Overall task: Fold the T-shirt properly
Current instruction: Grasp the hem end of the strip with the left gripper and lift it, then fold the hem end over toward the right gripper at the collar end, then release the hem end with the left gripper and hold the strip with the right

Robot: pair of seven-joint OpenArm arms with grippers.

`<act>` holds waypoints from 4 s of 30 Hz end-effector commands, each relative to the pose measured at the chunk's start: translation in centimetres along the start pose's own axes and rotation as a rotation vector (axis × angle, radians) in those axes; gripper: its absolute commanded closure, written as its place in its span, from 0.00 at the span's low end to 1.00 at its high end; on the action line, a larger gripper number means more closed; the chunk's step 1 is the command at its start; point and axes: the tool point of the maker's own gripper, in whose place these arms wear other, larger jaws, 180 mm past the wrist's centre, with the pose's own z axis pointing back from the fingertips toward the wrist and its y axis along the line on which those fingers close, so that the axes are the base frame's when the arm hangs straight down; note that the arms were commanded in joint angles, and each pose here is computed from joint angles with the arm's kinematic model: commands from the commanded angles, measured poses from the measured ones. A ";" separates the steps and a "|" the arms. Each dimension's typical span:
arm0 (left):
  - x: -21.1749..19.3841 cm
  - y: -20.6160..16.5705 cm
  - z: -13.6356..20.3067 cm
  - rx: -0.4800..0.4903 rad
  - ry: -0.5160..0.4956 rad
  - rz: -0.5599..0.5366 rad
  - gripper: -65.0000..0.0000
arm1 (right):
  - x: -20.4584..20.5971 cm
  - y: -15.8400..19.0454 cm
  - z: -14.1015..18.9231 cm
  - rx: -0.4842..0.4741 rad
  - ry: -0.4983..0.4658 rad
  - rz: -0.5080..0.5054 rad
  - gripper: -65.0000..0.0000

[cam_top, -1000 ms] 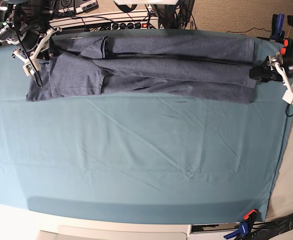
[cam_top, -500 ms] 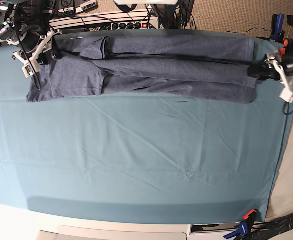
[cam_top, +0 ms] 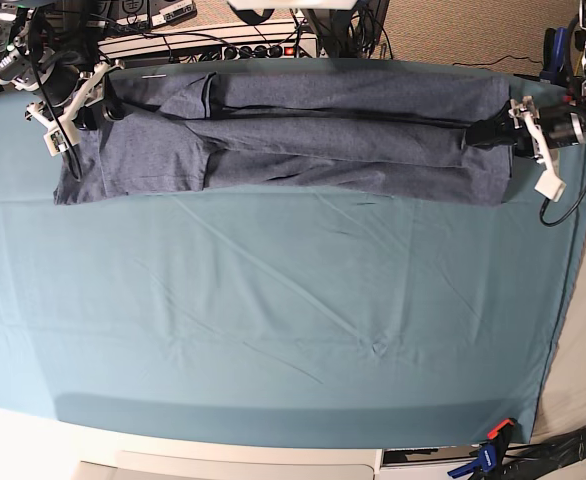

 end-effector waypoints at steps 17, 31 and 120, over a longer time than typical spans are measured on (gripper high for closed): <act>0.0 -1.1 0.9 -0.027 0.078 -0.054 1.00 | 1.1 -0.3 0.5 -0.007 -0.036 0.015 0.61; 2.7 -18.8 -1.8 -0.157 -0.055 -0.686 1.00 | 1.1 -0.3 0.5 -0.007 -0.035 0.014 0.61; 0.1 -29.6 -18.2 -0.363 -0.119 -0.696 0.63 | 1.1 -0.3 0.5 -0.007 -0.039 0.014 0.61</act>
